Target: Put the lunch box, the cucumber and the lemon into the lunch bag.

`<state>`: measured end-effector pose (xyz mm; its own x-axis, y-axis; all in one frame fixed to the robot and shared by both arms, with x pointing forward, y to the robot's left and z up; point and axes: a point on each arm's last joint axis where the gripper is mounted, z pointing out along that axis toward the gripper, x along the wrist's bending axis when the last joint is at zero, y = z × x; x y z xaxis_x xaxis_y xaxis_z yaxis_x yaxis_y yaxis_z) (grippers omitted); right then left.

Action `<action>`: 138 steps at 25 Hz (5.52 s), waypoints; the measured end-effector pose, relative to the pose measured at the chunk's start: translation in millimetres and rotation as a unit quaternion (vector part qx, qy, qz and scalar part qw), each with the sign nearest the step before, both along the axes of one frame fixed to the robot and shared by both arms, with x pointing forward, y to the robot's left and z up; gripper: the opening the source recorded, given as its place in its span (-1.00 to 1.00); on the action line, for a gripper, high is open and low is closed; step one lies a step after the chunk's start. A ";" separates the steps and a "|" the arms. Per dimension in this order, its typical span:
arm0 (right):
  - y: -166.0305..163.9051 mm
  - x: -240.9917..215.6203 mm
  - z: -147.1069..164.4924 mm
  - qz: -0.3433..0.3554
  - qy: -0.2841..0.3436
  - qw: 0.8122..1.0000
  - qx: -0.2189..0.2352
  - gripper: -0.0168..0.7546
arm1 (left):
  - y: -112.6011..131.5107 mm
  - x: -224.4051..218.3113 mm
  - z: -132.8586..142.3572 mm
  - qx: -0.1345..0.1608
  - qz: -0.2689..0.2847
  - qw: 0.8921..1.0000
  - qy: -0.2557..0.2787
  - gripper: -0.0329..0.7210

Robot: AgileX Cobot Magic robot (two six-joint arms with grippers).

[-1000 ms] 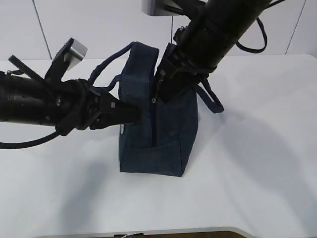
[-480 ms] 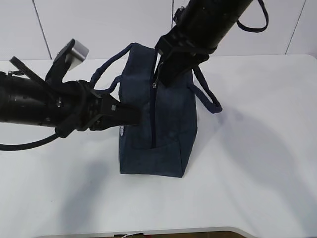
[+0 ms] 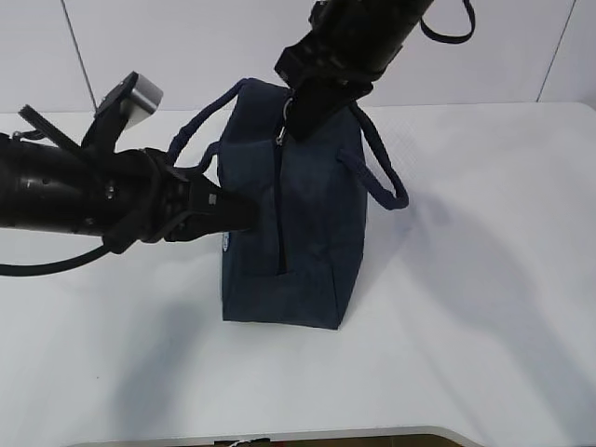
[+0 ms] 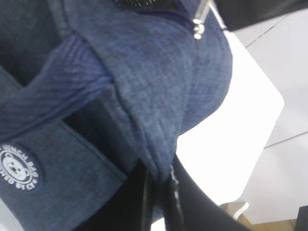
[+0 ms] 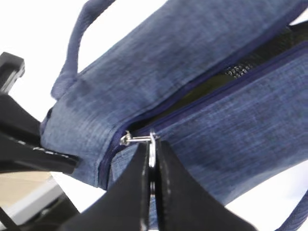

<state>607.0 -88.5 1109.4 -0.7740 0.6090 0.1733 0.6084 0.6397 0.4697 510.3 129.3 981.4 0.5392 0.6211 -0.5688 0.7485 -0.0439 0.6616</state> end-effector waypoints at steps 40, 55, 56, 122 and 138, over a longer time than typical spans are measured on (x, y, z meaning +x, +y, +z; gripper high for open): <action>-18.4 33.2 9.6 -0.201 0.152 0.954 0.162 -0.94 | 1.3 2.5 -0.1 0.008 0.012 1.000 -0.003 -0.93; -44.0 66.2 -8.5 -0.253 0.211 0.915 0.235 -0.94 | 1.4 2.0 -0.6 0.013 0.006 1.000 -0.006 -0.93; -44.1 70.0 -10.7 -0.255 0.210 0.913 0.238 -0.94 | 1.4 1.9 -0.7 0.014 0.006 1.000 -0.006 -0.93; -88.8 149.6 -49.6 -0.325 0.184 0.878 0.299 -0.94 | 79.3 42.5 -3.2 0.038 0.216 0.976 0.000 -0.93; -92.7 158.7 -74.0 -0.454 0.304 0.777 0.313 -0.94 | 81.2 43.0 -3.6 0.043 0.223 0.974 0.000 -0.93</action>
